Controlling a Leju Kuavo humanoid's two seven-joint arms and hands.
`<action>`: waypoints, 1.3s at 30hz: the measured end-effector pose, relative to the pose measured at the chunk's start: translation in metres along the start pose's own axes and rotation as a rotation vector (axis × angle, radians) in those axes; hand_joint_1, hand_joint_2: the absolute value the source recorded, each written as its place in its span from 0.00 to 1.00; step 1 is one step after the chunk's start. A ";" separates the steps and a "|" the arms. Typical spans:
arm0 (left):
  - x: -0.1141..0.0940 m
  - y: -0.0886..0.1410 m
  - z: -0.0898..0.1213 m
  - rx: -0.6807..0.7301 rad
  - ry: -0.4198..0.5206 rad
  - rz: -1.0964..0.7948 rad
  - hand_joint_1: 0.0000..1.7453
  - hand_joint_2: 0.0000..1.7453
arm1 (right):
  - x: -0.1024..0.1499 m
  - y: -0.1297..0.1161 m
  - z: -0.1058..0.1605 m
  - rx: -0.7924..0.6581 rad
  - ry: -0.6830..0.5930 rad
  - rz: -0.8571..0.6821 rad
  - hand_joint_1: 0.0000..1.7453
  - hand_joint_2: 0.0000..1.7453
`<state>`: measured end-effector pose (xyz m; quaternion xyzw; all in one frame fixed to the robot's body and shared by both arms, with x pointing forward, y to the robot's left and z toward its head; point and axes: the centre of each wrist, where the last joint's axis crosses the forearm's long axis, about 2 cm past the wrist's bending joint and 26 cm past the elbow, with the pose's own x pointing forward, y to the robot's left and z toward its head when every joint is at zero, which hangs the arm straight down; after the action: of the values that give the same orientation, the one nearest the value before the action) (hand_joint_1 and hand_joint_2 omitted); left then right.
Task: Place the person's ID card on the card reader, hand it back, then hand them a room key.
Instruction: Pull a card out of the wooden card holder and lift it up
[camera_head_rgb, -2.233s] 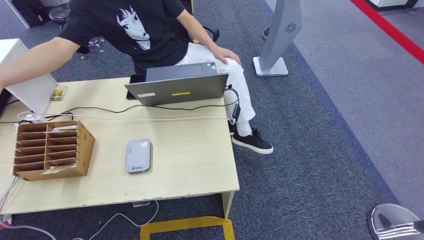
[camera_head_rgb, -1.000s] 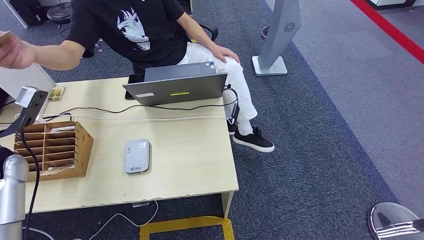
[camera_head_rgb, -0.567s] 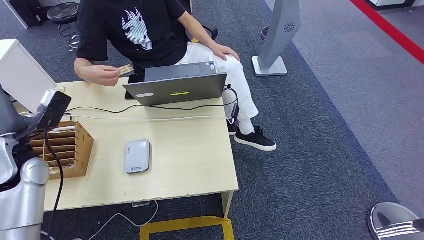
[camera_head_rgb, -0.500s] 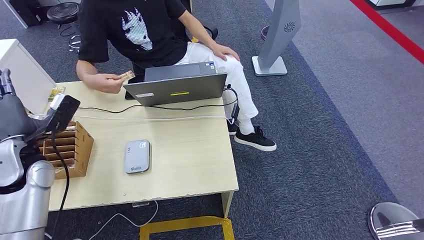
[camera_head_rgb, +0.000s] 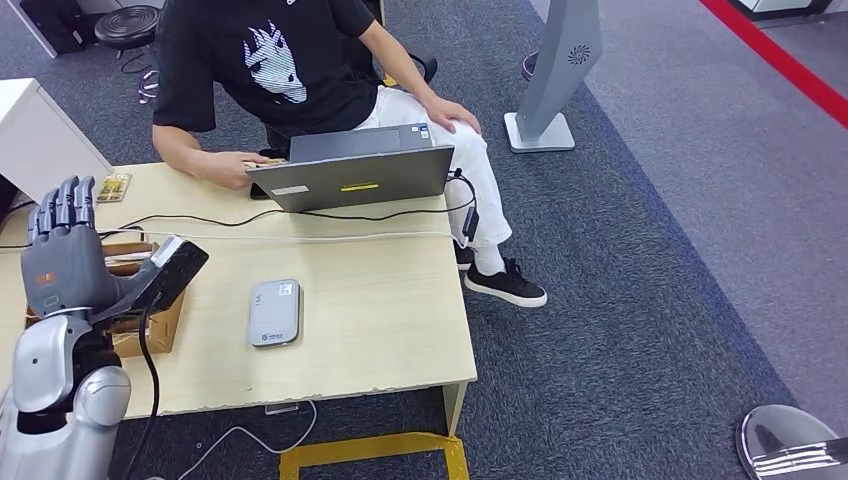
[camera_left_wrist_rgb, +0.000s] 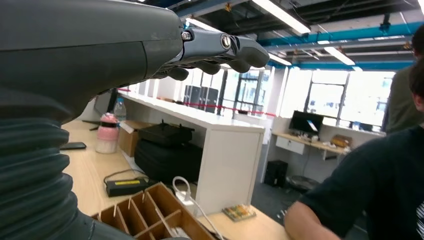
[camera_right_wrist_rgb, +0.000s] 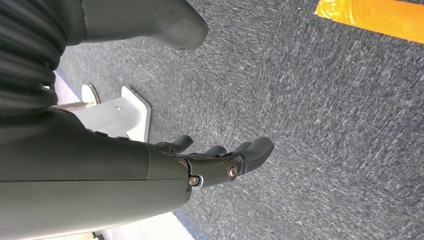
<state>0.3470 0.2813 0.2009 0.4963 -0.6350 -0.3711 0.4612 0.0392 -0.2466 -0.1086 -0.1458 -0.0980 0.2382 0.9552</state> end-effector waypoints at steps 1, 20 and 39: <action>-0.001 0.000 0.004 -0.018 -0.006 0.014 0.00 1.00 | 0.000 0.000 0.000 0.000 0.003 -0.005 0.00 1.00; -0.034 -0.001 0.106 -0.223 -0.012 -0.095 0.00 1.00 | -0.004 0.007 0.003 0.008 0.059 -0.087 0.00 1.00; -0.097 0.012 0.140 -0.374 0.196 -0.258 0.00 1.00 | -0.005 0.006 0.003 0.004 0.073 -0.110 0.00 1.00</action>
<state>0.2175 0.3808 0.1493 0.5131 -0.4388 -0.4880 0.5532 0.0315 -0.2429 -0.1084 -0.1471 -0.0704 0.1801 0.9700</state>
